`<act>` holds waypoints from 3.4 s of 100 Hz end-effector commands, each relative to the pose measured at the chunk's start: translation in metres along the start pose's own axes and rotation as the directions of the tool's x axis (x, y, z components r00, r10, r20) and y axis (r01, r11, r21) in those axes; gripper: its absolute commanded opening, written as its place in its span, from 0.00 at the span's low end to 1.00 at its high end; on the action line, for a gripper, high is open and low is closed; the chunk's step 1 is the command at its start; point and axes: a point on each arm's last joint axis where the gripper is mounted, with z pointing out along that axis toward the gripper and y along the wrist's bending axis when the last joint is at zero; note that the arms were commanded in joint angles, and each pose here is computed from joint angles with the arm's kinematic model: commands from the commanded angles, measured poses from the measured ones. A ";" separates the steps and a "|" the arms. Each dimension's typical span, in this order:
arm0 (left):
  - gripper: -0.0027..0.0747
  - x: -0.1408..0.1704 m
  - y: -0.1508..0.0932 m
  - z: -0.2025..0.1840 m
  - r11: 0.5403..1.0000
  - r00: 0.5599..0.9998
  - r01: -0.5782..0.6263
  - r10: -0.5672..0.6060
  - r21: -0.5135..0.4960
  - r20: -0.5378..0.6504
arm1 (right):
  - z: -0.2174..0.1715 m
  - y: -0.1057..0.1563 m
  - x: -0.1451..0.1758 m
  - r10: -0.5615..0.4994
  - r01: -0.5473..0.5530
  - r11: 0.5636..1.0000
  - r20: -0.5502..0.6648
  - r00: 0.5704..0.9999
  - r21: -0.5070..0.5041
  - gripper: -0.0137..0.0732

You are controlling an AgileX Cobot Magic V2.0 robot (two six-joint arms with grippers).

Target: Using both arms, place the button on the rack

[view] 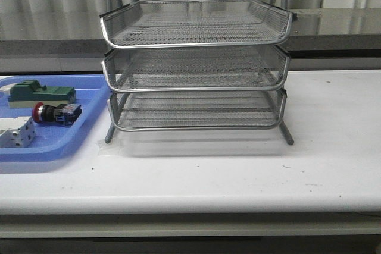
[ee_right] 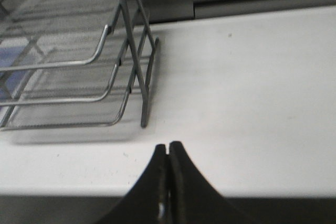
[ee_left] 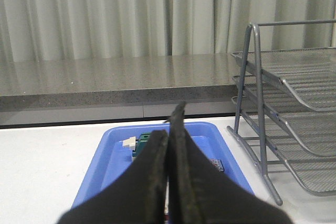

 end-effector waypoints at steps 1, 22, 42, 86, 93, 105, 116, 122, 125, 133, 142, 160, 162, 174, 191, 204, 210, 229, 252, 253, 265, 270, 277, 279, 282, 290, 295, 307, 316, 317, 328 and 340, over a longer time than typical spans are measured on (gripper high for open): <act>0.01 0.002 0.000 -0.002 1.000 0.997 0.010 -0.010 0.008 0.078 | 0.006 0.006 -0.027 0.019 -0.019 1.000 -0.053 0.998 -0.007 0.09; 0.01 0.002 0.000 -0.002 1.000 0.997 0.010 -0.010 0.008 0.078 | 0.042 0.012 -0.040 0.107 -0.115 0.993 -0.229 0.968 -0.024 0.09; 0.01 0.002 0.000 -0.002 1.000 0.997 0.010 -0.010 0.008 0.078 | 0.076 0.016 -0.034 0.218 -0.242 0.970 -0.351 0.911 -0.026 0.09; 0.01 0.002 0.000 -0.002 1.000 0.997 0.010 -0.010 0.008 0.078 | 0.121 0.025 -0.039 0.369 -0.433 0.893 -0.349 0.862 -0.126 0.62; 0.01 0.002 0.000 -0.002 1.000 0.997 0.010 -0.010 0.008 0.078 | 0.130 0.027 -0.039 0.384 -0.455 0.878 -0.350 0.855 -0.148 0.62; 0.01 0.002 0.000 -0.002 1.000 0.997 0.010 -0.010 0.008 0.078 | 0.146 0.029 -0.038 0.416 -0.499 0.846 -0.354 0.837 -0.186 0.62; 0.01 0.002 0.000 -0.002 1.000 0.997 0.010 -0.010 0.008 0.078 | 0.163 0.030 -0.033 0.440 -0.539 0.817 -0.383 0.812 -0.204 0.62; 0.01 0.002 0.000 -0.002 1.000 0.997 0.010 -0.010 0.008 0.078 | 0.173 0.030 -0.028 0.448 -0.554 0.807 -0.403 0.798 -0.202 0.62; 0.01 0.002 0.000 -0.002 1.000 0.997 0.010 -0.010 0.008 0.078 | 0.177 0.030 -0.027 0.458 -0.568 0.799 -0.409 0.789 -0.200 0.62; 0.01 0.002 0.000 -0.002 1.000 0.997 0.010 -0.010 0.008 0.078 | 0.189 0.029 -0.020 0.460 -0.575 0.794 -0.425 0.780 -0.195 0.62; 0.01 0.002 0.000 -0.002 1.000 0.997 0.010 -0.010 0.008 0.078 | 0.200 0.028 -0.014 0.465 -0.588 0.786 -0.443 0.767 -0.193 0.62; 0.01 0.002 0.000 -0.002 1.000 0.997 0.010 -0.010 0.008 0.078 | 0.221 0.027 -0.001 0.480 -0.622 0.759 -0.481 0.734 -0.192 0.62; 0.01 0.002 0.000 -0.002 1.000 0.997 0.010 -0.010 0.008 0.078 | 0.223 0.027 0.001 0.478 -0.622 0.759 -0.484 0.733 -0.193 0.62; 0.01 0.002 0.000 -0.002 1.000 0.997 0.010 -0.010 0.008 0.078 | 0.234 0.026 0.008 0.492 -0.647 0.735 -0.498 0.714 -0.200 0.62; 0.01 0.002 0.000 -0.002 1.000 0.997 0.010 -0.010 0.008 0.078 | 0.247 0.025 0.017 0.505 -0.668 0.715 -0.509 0.697 -0.205 0.62; 0.01 0.002 0.000 -0.002 1.000 0.997 0.010 -0.010 0.008 0.078 | 0.257 0.026 0.019 0.505 -0.684 0.696 -0.528 0.683 -0.218 0.62; 0.01 0.002 0.000 -0.002 1.000 0.997 0.010 -0.010 0.008 0.078 | 0.261 0.026 0.020 0.506 -0.687 0.694 -0.533 0.679 -0.215 0.62; 0.01 0.002 0.000 -0.002 1.000 0.997 0.010 -0.010 0.008 0.078 | 0.275 0.026 0.019 0.505 -0.696 0.683 -0.544 0.670 -0.223 0.62; 0.01 0.002 0.000 -0.002 1.000 0.997 0.010 -0.010 0.008 0.078 | 0.286 0.027 0.014 0.507 -0.702 0.670 -0.542 0.670 -0.241 0.62; 0.01 0.002 0.000 -0.002 1.000 0.997 0.010 -0.010 0.008 0.078 | 0.286 0.028 0.014 0.506 -0.703 0.669 -0.543 0.670 -0.244 0.62; 0.01 0.002 0.000 -0.002 1.000 0.997 0.010 -0.010 0.008 0.078 | 0.289 0.028 0.018 0.506 -0.715 0.654 -0.560 0.656 -0.247 0.56; 0.01 0.002 0.000 -0.002 1.000 0.997 0.010 -0.010 0.008 0.078 | 0.290 0.028 0.019 0.506 -0.717 0.653 -0.564 0.653 -0.244 0.50; 0.01 0.002 0.000 -0.002 1.000 0.997 0.010 -0.010 0.008 0.078 | 0.291 0.028 0.020 0.506 -0.718 0.653 -0.567 0.650 -0.240 0.40; 0.01 0.002 0.000 -0.002 1.000 0.997 0.010 -0.010 0.008 0.078 | 0.291 0.028 0.020 0.506 -0.718 0.653 -0.567 0.650 -0.240 0.39; 0.01 0.002 0.000 -0.002 1.000 0.997 0.010 -0.010 0.008 0.078 | 0.291 0.028 0.021 0.506 -0.719 0.653 -0.568 0.649 -0.240 0.34; 0.01 0.002 0.000 -0.002 1.000 0.997 0.010 -0.010 0.008 0.078 | 0.291 0.028 0.021 0.505 -0.718 0.653 -0.568 0.649 -0.240 0.25; 0.01 0.002 0.000 -0.002 1.000 0.997 0.010 -0.010 0.008 0.078 | 0.291 0.028 0.021 0.503 -0.717 0.654 -0.569 0.650 -0.241 0.20; 0.01 0.002 0.000 -0.002 1.000 0.997 0.010 -0.010 0.008 0.078 | 0.290 0.028 0.023 0.482 -0.703 0.668 -0.578 0.658 -0.244 0.15; 0.01 0.002 0.000 -0.002 1.000 0.997 0.010 -0.010 0.008 0.078 | 0.289 0.031 0.025 0.459 -0.691 0.679 -0.589 0.665 -0.250 0.15; 0.01 0.002 0.000 -0.002 1.000 0.997 0.010 -0.010 0.008 0.078 | 0.289 0.031 0.026 0.455 -0.688 0.681 -0.591 0.666 -0.251 0.15; 0.01 0.002 0.000 -0.002 1.000 0.997 0.010 -0.010 0.008 0.078 | 0.287 0.037 0.028 0.414 -0.666 0.695 -0.608 0.677 -0.269 0.15; 0.01 0.002 0.000 -0.002 1.000 0.997 0.010 -0.010 0.008 0.078 | 0.285 0.043 0.033 0.386 -0.655 0.704 -0.626 0.678 -0.274 0.15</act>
